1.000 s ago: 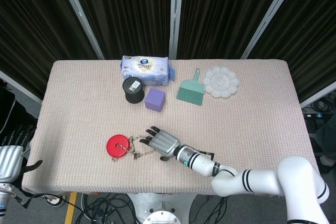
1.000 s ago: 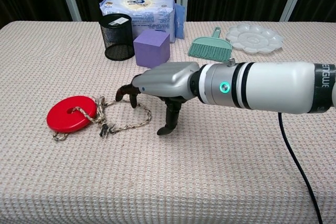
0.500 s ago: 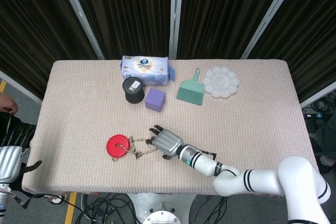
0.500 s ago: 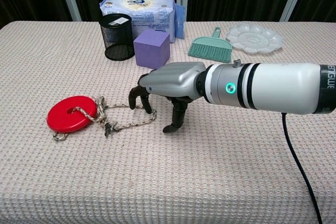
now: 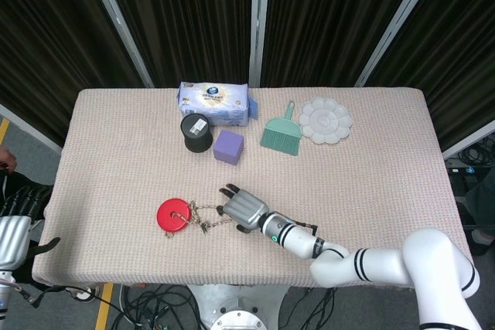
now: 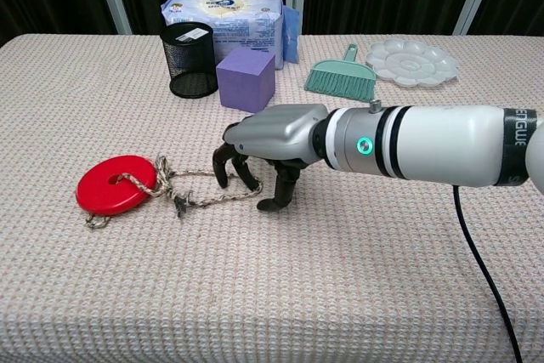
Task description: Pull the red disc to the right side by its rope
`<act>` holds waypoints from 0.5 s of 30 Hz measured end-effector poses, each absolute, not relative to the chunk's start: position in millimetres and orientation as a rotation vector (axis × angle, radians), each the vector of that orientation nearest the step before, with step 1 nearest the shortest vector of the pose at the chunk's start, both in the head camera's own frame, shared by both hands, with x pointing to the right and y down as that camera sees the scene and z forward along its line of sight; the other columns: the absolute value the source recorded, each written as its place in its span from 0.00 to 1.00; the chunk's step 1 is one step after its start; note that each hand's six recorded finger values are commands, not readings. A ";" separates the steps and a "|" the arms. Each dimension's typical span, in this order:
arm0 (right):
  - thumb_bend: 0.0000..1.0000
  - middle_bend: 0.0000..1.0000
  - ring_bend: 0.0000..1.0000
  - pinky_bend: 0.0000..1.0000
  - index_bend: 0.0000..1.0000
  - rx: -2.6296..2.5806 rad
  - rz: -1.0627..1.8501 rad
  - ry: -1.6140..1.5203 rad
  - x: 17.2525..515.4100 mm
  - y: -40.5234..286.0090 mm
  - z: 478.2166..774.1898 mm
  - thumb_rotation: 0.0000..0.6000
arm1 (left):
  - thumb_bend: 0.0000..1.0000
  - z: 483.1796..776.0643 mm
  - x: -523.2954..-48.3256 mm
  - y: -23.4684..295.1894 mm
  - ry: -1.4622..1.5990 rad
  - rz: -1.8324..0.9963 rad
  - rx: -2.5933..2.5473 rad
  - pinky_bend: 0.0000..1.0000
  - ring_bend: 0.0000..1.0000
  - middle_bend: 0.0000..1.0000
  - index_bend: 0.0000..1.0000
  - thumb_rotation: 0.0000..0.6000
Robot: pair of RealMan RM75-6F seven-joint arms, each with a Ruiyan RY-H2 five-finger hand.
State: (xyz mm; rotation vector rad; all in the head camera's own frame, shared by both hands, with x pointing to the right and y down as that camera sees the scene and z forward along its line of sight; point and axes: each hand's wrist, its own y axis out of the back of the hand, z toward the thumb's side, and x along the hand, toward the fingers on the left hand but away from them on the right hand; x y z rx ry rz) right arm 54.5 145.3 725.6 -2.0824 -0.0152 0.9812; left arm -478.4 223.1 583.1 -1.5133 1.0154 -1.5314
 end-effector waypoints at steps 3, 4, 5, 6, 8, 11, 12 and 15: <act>0.26 0.53 0.05 0.00 0.34 -2.080 0.983 -0.018 54.5 145.9 726.2 1.00 | 0.00 583.4 -480.2 223.9 1.018 -1.535 -1.514 0.13 0.04 0.10 0.13 1.00; 0.26 0.54 0.06 0.00 0.35 -2.081 0.983 -0.021 54.5 145.8 726.0 1.00 | 0.00 583.4 -480.7 224.1 1.019 -1.536 -1.514 0.13 0.04 0.10 0.13 1.00; 0.26 0.55 0.06 0.00 0.35 -2.084 0.983 -0.026 54.4 145.7 725.6 1.00 | 0.00 583.4 -481.1 224.3 1.021 -1.536 -1.514 0.13 0.04 0.10 0.13 1.00; 0.26 0.55 0.06 0.00 0.35 -2.088 0.984 -0.031 54.3 145.4 725.2 1.00 | 0.00 583.3 -481.8 224.5 1.022 -1.536 -1.513 0.13 0.04 0.10 0.13 1.00; 0.26 0.57 0.07 0.00 0.35 -2.097 0.987 -0.047 53.8 143.6 724.2 1.00 | 0.00 583.2 -482.3 224.4 1.023 -1.535 -1.513 0.13 0.04 0.10 0.13 1.00; 0.28 0.58 0.08 0.00 0.35 -2.105 0.993 -0.054 54.1 142.5 724.4 1.00 | 0.00 583.1 -481.9 224.0 1.024 -1.532 -1.513 0.13 0.04 0.10 0.13 1.00; 0.28 0.59 0.08 0.00 0.35 -2.105 0.995 -0.054 54.0 142.2 724.8 1.00 | 0.00 583.1 -481.9 224.0 1.024 -1.533 -1.513 0.13 0.04 0.10 0.13 1.00; 0.30 0.60 0.09 0.00 0.38 -2.103 0.997 -0.055 53.3 142.4 725.5 1.00 | 0.00 583.3 -481.8 224.0 1.023 -1.533 -1.513 0.13 0.04 0.10 0.13 1.00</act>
